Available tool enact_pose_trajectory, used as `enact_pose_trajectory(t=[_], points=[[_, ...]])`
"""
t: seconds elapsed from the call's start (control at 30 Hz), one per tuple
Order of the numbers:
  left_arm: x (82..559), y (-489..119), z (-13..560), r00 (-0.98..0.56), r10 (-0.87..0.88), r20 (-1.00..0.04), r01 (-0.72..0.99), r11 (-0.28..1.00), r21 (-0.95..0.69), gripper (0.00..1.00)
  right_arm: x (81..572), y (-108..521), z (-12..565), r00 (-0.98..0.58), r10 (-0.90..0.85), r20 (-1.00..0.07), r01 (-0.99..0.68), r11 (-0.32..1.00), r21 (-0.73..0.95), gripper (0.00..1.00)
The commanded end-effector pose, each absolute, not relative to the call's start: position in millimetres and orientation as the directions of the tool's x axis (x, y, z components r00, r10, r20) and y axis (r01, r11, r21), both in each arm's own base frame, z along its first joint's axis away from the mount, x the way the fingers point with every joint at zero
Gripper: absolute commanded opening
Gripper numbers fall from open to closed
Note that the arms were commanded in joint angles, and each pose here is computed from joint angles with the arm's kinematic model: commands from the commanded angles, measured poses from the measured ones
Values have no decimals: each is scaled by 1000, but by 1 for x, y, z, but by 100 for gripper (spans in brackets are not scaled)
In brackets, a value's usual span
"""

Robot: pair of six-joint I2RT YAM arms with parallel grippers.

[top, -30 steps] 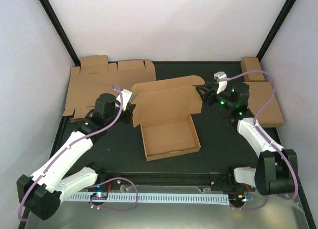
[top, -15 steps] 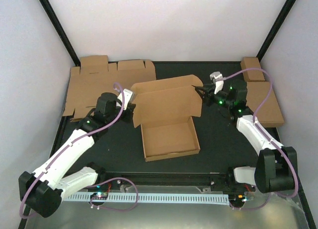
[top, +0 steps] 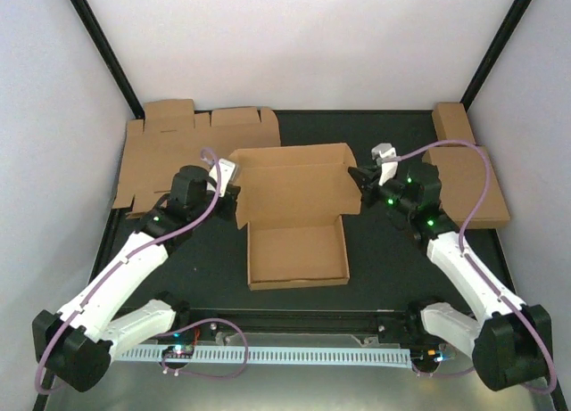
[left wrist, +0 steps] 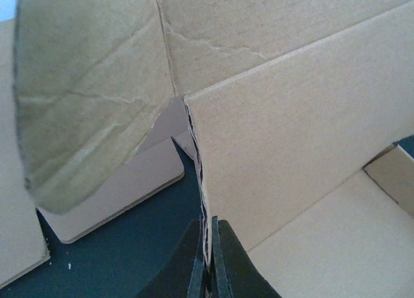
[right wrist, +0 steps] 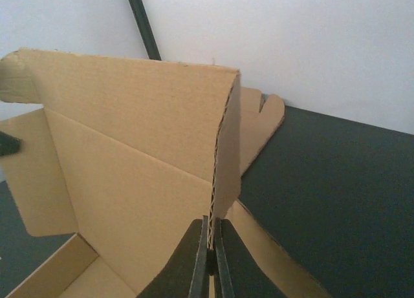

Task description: Fold the paper box

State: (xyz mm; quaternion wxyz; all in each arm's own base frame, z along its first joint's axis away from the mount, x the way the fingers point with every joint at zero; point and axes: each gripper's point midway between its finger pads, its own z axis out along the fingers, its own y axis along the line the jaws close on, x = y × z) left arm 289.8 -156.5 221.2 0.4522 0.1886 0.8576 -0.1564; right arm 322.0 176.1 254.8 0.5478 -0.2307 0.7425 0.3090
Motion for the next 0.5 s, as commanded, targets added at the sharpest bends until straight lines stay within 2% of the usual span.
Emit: enact_pose_trajectory(t=[0.0,0.23,0.47], points=[[291,-165,264,-434,130,-891,497,860,-117,2,303,192,283,-218,71,-973,-701,683,207,3],[296,-162,286,-398,25,-917,452,875,-172,2,296,205,309,-138,122,-983,-692,698,184,5],[303,-161,312,-310,-24,-950,443,881,-167,2,296,208,329,-57,142,-988,-678,721,142,2]])
